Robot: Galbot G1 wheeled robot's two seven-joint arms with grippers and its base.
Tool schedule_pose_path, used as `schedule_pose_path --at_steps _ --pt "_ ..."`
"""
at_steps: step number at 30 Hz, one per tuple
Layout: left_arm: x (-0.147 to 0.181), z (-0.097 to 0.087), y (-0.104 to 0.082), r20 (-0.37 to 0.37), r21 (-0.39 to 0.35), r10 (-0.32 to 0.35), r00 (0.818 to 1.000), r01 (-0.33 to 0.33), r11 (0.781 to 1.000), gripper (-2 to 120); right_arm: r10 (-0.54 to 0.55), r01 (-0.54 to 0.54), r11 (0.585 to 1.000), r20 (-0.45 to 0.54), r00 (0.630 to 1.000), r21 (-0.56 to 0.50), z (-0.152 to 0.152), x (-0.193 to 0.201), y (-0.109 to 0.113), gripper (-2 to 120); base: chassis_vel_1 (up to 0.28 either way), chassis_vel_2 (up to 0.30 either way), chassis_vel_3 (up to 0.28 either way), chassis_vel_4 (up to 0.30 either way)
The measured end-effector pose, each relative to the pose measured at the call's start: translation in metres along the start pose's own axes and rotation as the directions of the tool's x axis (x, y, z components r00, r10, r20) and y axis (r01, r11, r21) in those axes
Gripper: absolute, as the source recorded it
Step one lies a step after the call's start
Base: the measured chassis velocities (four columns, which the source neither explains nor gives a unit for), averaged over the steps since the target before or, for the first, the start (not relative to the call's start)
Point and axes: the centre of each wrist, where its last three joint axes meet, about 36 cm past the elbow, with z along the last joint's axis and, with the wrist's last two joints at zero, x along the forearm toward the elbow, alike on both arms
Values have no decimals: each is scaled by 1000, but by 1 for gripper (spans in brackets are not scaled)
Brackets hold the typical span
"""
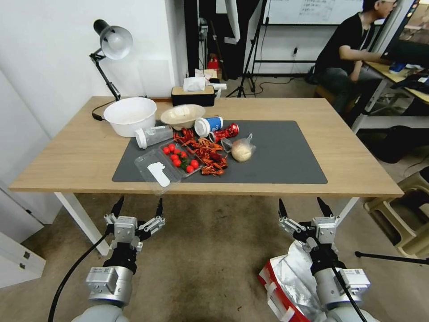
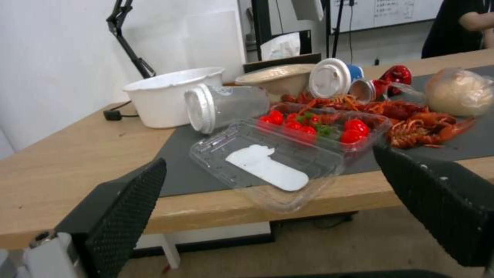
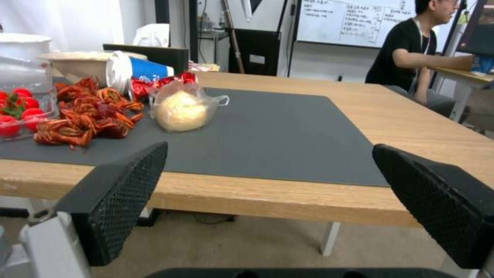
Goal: Pick up the food delivery bag from the floor and place it on the table.
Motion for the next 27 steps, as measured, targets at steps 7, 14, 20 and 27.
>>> schedule_pose_path --at_steps 7,14,20,27 --pt "0 0 0 0 0 0 1000 0 1000 100 0 0 1000 0 1000 0 0 0 0 100 0 0 0 0" --pt "0 0 0 0 0 0 1000 0 1000 100 0 0 1000 0 1000 0 0 0 0 100 0 0 0 0" --pt "0 0 0 0 0 0 1000 0 1000 100 0 0 1000 0 1000 0 0 0 0 100 0 0 0 0" --pt "0 0 0 0 0 0 1000 0 1000 100 0 0 1000 0 1000 0 0 0 0 100 0 0 0 0"
